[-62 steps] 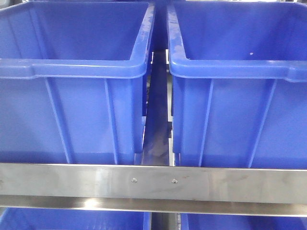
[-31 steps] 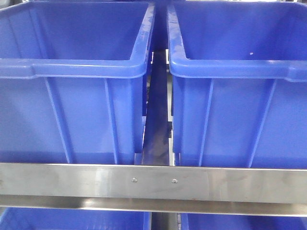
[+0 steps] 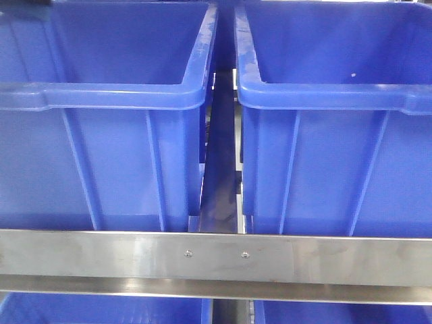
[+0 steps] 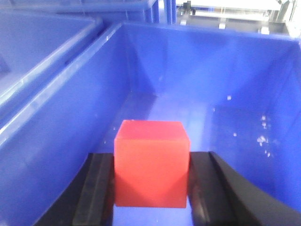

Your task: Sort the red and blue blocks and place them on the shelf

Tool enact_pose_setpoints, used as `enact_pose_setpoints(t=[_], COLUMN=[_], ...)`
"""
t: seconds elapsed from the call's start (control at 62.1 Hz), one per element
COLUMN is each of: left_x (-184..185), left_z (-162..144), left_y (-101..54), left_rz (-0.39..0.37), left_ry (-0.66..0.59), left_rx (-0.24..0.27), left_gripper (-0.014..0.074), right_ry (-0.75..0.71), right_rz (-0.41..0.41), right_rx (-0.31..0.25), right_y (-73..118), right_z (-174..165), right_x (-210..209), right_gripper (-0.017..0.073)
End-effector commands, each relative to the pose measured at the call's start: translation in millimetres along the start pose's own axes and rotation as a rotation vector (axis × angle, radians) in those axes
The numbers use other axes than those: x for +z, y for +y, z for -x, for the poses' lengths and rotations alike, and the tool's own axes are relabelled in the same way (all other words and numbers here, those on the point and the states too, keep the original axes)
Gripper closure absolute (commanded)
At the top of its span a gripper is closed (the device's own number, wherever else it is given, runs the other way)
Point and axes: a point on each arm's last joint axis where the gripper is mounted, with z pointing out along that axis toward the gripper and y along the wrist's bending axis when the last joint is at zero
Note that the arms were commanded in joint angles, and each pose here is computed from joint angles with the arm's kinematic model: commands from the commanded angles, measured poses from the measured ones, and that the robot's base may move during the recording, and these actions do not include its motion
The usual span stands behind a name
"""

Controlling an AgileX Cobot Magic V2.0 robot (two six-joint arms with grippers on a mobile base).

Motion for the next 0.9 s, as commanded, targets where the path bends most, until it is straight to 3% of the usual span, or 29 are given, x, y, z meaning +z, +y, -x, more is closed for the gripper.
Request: enact_pose_setpoints(t=[0.0, 0.064, 0.531, 0.676, 0.885], left_x=[-3.8, -3.7, -3.7, -3.7, -3.7], left_z=[24.8, 24.7, 24.7, 24.7, 24.7], left_y=[-1.7, -0.8, -0.6, -0.6, -0.6], left_rz=[-0.006, 0.002, 0.003, 0.003, 0.003], left_ry=[-0.144, -0.144, -0.144, -0.144, -0.144], left_rx=[-0.025, -0.061, -0.068, -0.068, -0.068], left_gripper=[-0.0047, -0.0121, 0.0079, 0.0092, 0.0092], right_ry=[-0.143, -0.134, -0.153, -0.153, -0.16], right_rz=[0.0, 0.0, 0.0, -0.001, -0.01], right_rx=[-0.006, -0.006, -0.006, -0.005, 0.031], right_y=[0.8, 0.8, 0.8, 0.7, -0.4], right_z=[23.4, 22.6, 24.3, 24.3, 24.9], right_x=[-2.2, -2.1, -2.3, -2.3, -2.4], right_gripper=[0.0188, 0.0134, 0.0132, 0.0123, -0.0048])
